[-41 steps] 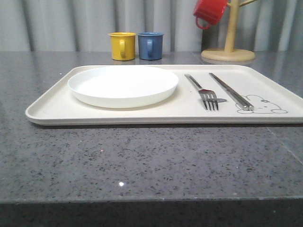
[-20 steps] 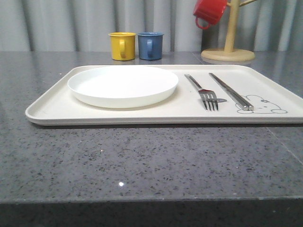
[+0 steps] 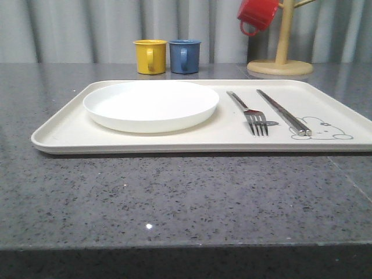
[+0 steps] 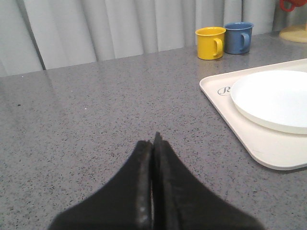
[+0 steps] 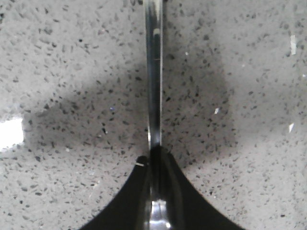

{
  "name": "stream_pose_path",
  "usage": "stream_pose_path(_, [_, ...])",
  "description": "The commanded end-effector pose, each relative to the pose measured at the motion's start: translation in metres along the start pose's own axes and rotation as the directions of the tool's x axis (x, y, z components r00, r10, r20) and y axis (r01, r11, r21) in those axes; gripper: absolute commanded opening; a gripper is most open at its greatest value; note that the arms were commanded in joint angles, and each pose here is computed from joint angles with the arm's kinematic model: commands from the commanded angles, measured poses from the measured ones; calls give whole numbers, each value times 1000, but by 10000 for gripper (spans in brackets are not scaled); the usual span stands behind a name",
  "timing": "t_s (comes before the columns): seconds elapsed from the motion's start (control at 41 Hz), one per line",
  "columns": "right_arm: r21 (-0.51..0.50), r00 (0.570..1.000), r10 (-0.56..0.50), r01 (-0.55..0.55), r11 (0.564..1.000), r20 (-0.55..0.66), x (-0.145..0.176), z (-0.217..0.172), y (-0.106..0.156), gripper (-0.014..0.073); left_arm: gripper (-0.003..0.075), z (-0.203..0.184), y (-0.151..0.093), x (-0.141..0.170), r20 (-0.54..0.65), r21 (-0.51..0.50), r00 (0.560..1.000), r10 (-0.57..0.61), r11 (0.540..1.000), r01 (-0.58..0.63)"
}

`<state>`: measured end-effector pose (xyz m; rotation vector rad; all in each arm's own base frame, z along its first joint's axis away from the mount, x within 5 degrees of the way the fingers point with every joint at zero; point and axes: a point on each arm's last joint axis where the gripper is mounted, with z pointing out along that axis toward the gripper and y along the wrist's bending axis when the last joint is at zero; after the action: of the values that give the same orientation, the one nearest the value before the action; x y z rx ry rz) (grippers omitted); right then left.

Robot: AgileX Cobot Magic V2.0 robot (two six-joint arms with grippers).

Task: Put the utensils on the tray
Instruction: 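Grasp the steel spoon by its handle with the right gripper, then lower the spoon onto the tray beside the chopsticks and release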

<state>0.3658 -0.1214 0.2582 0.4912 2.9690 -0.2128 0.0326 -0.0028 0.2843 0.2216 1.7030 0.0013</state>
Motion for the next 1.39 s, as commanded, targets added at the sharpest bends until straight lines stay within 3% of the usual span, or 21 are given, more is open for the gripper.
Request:
stream_pose_path(0.0, [-2, 997, 10, -10, 1000, 75, 9, -44, -5, -70, -18, -2, 2, -15, 97, -11, 995, -10, 1000, 11])
stream_pose_path(0.317, [-134, 986, -45, 68, 989, 163, 31, -102, 41, -68, -18, -2, 2, -15, 97, -11, 995, -10, 1000, 11])
stream_pose_path(0.781, [-223, 955, -239, 274, 935, 173, 63, -116, 146, -59, -18, -2, 2, -15, 97, -11, 995, -10, 1000, 11])
stream_pose_path(1.001, [-263, 962, -246, 268, 927, 115, 63, -101, 166, -59, -18, -2, 2, -15, 97, -11, 995, -10, 1000, 11])
stream_pose_path(1.367, [-247, 965, -254, 262, 933, 64, 63, -82, 169, -59, -18, -2, 2, -15, 97, -11, 995, -10, 1000, 11])
